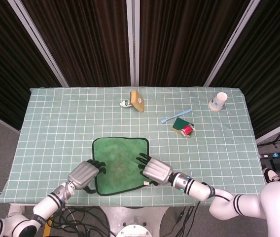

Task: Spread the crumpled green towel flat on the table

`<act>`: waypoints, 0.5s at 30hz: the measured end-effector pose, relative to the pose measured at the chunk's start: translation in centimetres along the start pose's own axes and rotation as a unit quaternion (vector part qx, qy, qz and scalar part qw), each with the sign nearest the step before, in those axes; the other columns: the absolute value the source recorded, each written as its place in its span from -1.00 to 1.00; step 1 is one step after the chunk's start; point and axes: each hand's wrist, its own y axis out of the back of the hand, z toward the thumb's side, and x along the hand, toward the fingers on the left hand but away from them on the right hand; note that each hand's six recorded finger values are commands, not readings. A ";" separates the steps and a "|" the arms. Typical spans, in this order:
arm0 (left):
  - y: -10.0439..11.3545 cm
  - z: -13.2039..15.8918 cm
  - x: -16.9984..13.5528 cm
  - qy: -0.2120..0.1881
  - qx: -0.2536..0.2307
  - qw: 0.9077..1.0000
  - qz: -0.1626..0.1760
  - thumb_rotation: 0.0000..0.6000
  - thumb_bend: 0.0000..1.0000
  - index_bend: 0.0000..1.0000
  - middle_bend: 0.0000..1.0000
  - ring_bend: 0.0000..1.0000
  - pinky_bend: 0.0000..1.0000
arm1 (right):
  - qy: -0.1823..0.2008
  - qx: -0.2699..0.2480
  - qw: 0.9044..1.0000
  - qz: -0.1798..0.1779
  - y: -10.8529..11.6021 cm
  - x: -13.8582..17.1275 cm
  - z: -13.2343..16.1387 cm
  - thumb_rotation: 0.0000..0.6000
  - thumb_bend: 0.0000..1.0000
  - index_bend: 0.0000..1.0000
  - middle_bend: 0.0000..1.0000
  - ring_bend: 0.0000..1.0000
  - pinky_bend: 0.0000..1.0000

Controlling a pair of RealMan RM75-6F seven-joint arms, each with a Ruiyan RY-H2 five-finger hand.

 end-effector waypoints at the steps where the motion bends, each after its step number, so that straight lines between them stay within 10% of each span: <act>1: -0.1 -0.1 -0.1 0.003 0.001 1.000 -0.002 0.74 -0.82 -0.30 -0.42 -0.49 -0.43 | 0.000 0.002 1.000 0.000 -0.1 0.1 0.1 0.62 -0.21 0.39 -0.51 -0.93 -1.00; 5: 0.2 -0.4 -0.1 0.009 0.000 1.000 -0.003 0.76 -0.83 -0.31 -0.42 -0.49 -0.43 | -0.001 0.011 1.000 -0.002 -0.6 0.7 0.6 0.39 -0.52 0.22 -0.57 -0.97 -1.00; 9: -0.1 -0.7 -0.3 0.013 0.003 1.000 -0.002 0.97 -0.83 -0.31 -0.42 -0.49 -0.43 | 0.002 0.020 1.000 0.005 -0.9 1.2 1.2 -0.03 -0.96 -0.90 -0.75 -1.00 -1.00; 15: -0.1 -1.8 -0.2 0.026 0.011 0.999 0.020 1.00 -0.82 -0.31 -0.42 -0.49 -0.43 | -0.017 0.030 0.999 0.001 0.0 2.4 0.3 -0.27 -1.00 -1.00 -1.00 -1.00 -1.00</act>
